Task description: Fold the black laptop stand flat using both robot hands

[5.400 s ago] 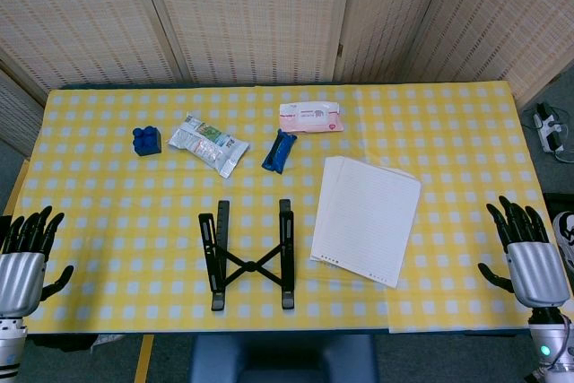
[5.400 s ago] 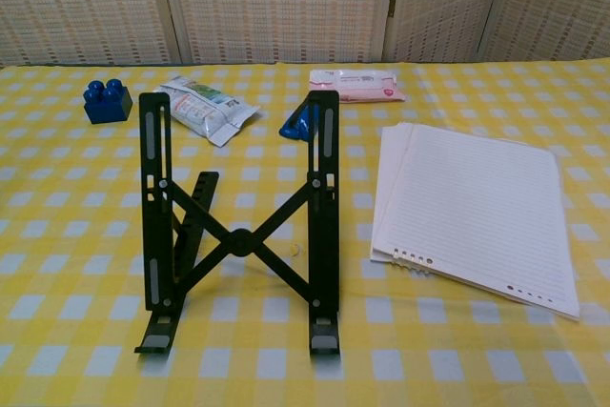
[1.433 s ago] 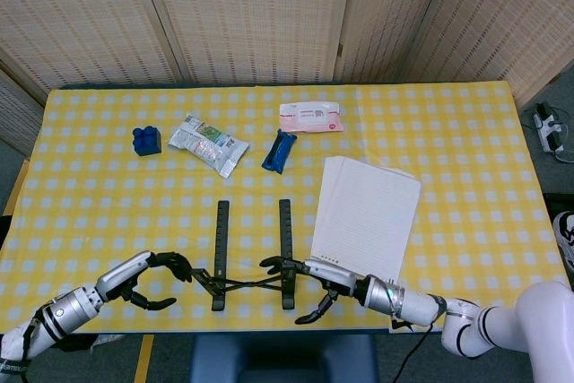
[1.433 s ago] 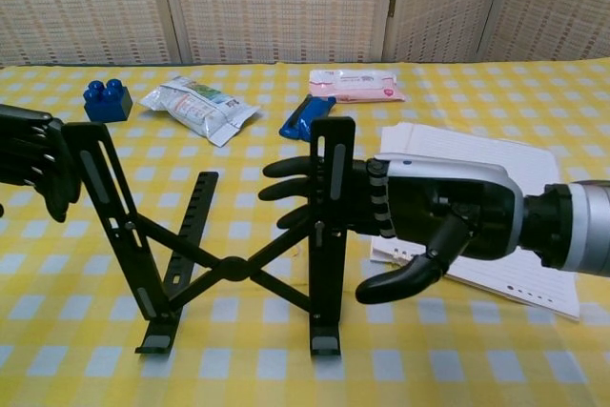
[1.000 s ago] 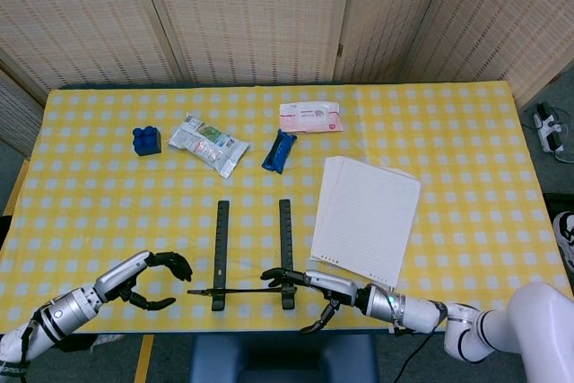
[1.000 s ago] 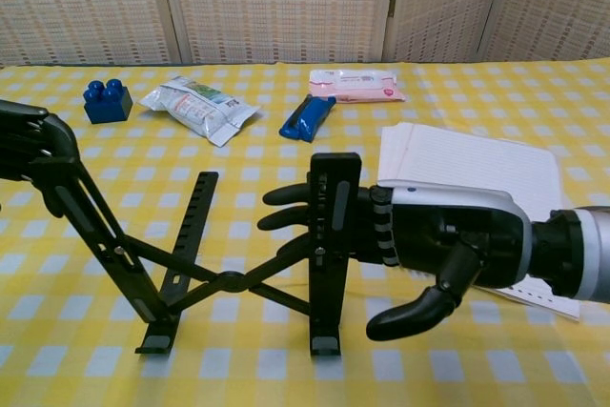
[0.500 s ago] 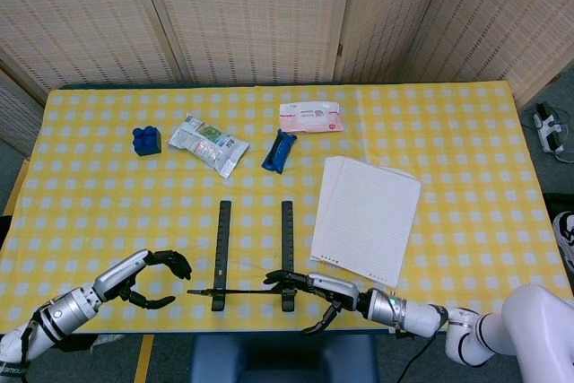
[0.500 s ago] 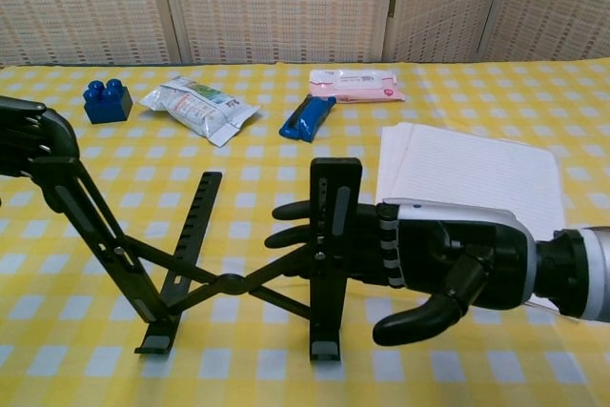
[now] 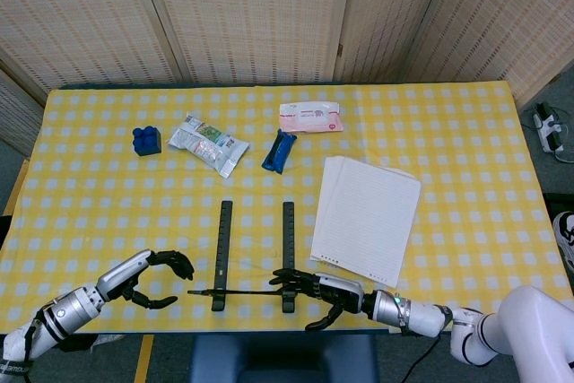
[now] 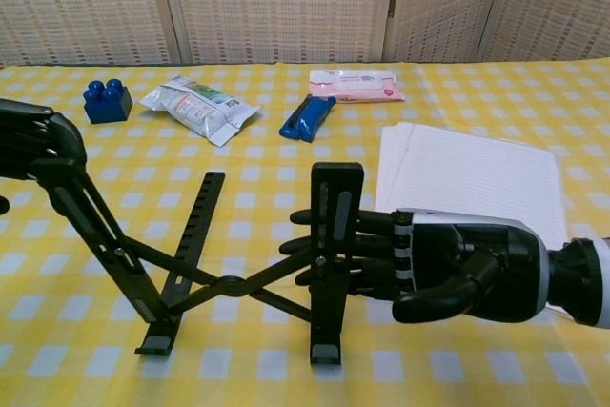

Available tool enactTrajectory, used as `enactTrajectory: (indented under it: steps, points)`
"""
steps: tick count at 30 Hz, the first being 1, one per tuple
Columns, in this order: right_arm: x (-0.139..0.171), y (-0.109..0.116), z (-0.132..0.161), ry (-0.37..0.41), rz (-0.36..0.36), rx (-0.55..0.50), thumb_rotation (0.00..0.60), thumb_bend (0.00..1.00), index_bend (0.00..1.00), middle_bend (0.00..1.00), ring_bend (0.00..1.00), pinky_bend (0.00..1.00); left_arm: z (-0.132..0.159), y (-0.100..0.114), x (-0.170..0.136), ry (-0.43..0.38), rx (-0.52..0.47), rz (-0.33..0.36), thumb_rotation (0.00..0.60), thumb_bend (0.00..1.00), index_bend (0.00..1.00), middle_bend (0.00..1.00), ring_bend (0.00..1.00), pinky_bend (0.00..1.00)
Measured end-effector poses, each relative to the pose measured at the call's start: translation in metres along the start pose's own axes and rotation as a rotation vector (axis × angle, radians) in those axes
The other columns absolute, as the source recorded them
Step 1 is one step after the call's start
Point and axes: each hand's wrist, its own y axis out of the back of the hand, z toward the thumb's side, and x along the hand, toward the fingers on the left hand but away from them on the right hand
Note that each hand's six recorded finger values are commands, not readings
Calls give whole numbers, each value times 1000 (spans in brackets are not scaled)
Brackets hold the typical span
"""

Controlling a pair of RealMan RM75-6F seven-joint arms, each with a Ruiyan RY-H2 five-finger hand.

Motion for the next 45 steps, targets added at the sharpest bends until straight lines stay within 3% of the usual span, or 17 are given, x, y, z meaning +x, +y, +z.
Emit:
enactTrajectory:
  steps: [11,22,45]
  points:
    - [3,5,-6,9,17,-128,600,218,0,122,131,46,-1,-1,2,4,-2,-3,600,349,377,445,413,387]
    - [4,8,-12,13,-15,-50,600,218,0,122,133,38,-2,-3,4,13,-1,-13,600,348,374,445,413,388]
    - [4,0,-25,19,-33,-164,600,218,0,122,126,43,-2,-3,5,15,-1,-19,600,348,365,445,402,387]
